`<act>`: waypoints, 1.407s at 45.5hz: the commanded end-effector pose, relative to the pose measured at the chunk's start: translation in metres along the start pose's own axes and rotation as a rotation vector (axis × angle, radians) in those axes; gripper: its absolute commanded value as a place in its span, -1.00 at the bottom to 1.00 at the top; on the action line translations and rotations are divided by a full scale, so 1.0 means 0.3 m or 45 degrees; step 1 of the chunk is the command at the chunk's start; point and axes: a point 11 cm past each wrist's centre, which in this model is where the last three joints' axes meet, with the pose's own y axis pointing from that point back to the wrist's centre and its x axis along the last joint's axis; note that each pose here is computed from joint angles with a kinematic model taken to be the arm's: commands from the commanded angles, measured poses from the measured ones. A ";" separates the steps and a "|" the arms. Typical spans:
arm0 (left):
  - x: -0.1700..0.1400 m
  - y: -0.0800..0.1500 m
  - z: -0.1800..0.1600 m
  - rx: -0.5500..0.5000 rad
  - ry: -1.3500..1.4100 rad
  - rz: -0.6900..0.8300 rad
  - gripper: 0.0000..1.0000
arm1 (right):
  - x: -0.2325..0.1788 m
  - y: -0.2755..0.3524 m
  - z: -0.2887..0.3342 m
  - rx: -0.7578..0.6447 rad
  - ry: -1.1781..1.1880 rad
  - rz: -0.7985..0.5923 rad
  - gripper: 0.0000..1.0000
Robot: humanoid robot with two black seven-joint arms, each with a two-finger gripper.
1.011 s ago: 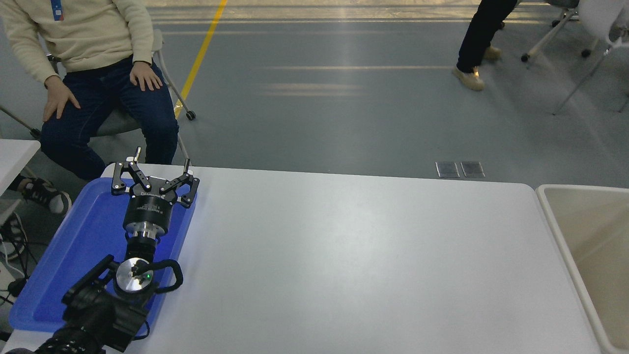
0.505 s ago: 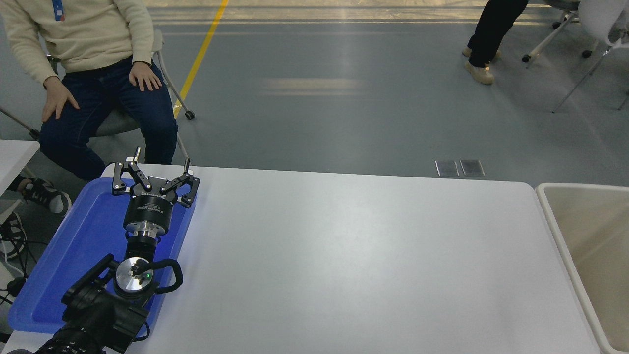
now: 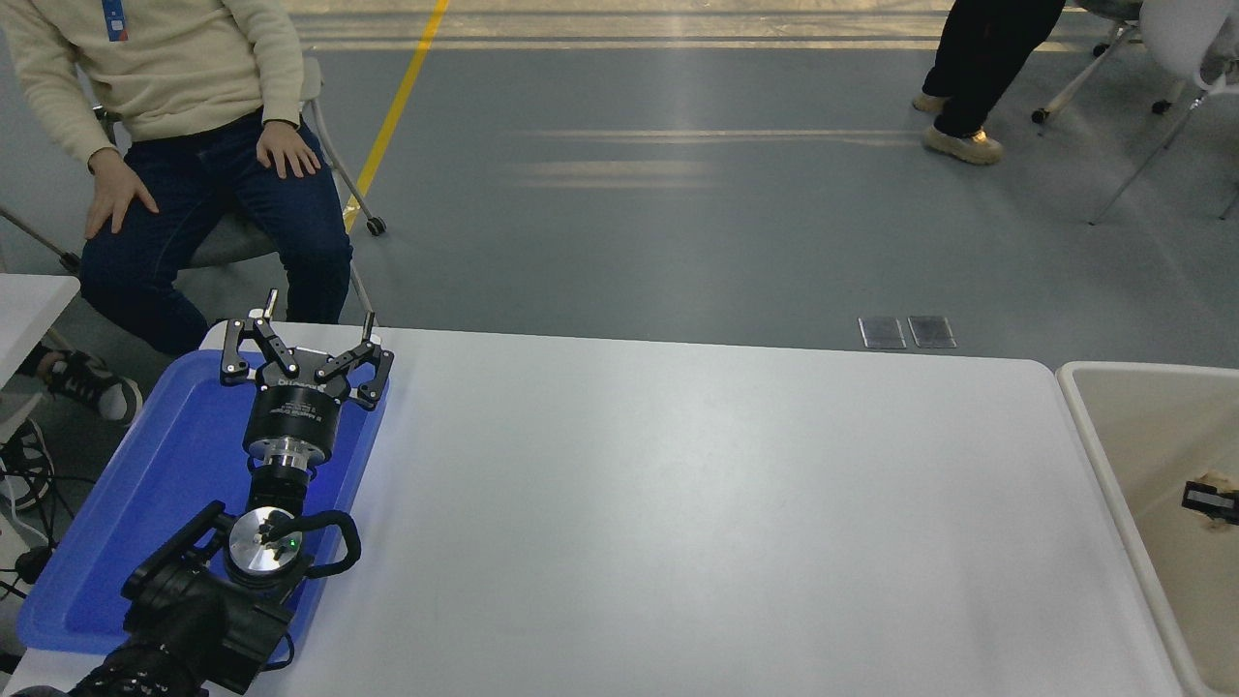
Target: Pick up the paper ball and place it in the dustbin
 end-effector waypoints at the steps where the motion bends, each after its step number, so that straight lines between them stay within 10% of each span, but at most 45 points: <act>1: 0.000 0.000 0.000 0.000 0.000 0.000 1.00 | -0.120 -0.031 -0.030 -0.012 -0.096 0.026 -1.00; 8: -0.001 -0.002 0.000 0.000 -0.001 0.000 1.00 | -0.130 -0.039 -0.066 0.006 -0.151 0.069 -0.82; 12: 0.001 0.000 0.000 0.000 -0.001 0.002 1.00 | -0.136 -0.040 -0.062 -0.003 -0.179 0.072 -0.01; 19: 0.001 0.000 0.000 0.000 -0.001 0.002 1.00 | -0.135 -0.039 -0.059 -0.003 -0.248 0.080 0.46; 22: 0.001 0.000 0.000 0.000 -0.001 0.002 1.00 | -0.131 -0.038 -0.054 -0.006 -0.278 0.085 0.99; 64: 0.000 0.000 0.000 0.000 0.000 0.000 1.00 | 0.239 0.029 -0.230 0.225 -0.738 0.323 1.00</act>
